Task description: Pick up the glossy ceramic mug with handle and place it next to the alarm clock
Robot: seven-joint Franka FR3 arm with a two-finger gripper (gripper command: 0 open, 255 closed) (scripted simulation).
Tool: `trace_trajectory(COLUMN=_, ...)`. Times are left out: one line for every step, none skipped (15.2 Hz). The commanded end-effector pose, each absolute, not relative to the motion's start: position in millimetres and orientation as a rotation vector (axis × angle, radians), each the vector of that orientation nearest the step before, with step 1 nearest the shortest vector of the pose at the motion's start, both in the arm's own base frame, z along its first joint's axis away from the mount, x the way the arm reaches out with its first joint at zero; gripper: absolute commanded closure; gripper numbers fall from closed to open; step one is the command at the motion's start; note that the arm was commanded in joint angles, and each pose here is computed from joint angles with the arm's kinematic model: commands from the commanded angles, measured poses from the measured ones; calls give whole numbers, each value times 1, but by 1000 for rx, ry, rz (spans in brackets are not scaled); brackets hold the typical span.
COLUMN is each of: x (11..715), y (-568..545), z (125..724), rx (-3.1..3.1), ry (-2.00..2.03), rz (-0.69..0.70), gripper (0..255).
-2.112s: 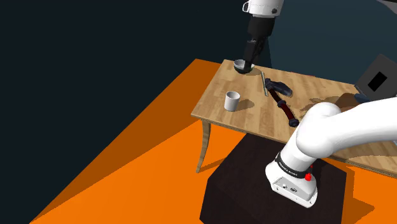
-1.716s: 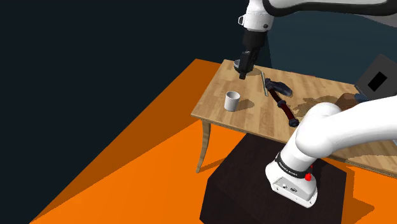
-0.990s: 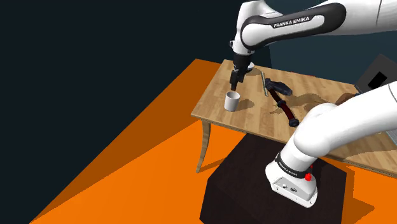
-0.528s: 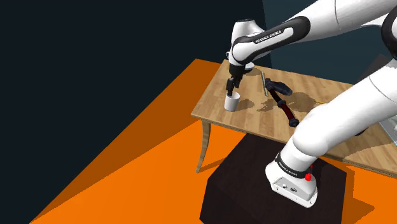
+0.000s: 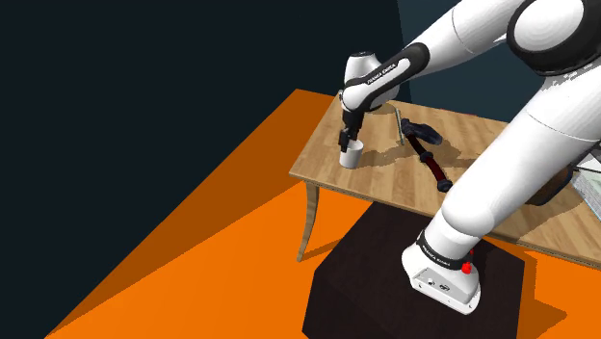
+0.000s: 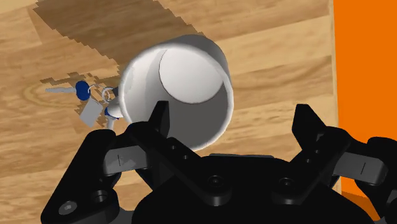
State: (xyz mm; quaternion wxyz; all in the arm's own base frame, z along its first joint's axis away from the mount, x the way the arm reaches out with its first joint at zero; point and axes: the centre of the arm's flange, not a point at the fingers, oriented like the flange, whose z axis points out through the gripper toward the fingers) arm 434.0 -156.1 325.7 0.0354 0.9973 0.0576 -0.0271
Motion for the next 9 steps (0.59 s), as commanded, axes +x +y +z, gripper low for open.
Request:
trace_trajectory(x=433, y=-158, z=314, rx=3064, ry=177, rz=-82, gripper=0)
trace_trajectory(x=433, y=-159, z=309, rx=3064, ry=177, rz=-82, gripper=0)
trace_trajectory(x=433, y=-159, z=304, rx=3064, ry=177, rz=-82, gripper=0)
trace_trajectory(x=433, y=-159, z=298, rx=3064, ry=177, rz=-82, gripper=0)
trace_trajectory(x=432, y=-159, z=295, rx=3064, ry=177, rz=-82, gripper=0)
trace_trajectory(x=432, y=-160, z=295, rx=3064, ry=177, rz=-82, gripper=0)
trace_trajectory(x=432, y=-160, z=295, rx=3064, ry=177, rz=-82, gripper=0)
trace_trajectory(x=432, y=-160, z=295, rx=3064, ry=177, rz=-82, gripper=0)
trace_trajectory(x=432, y=-160, z=295, rx=3064, ry=177, rz=-82, gripper=0)
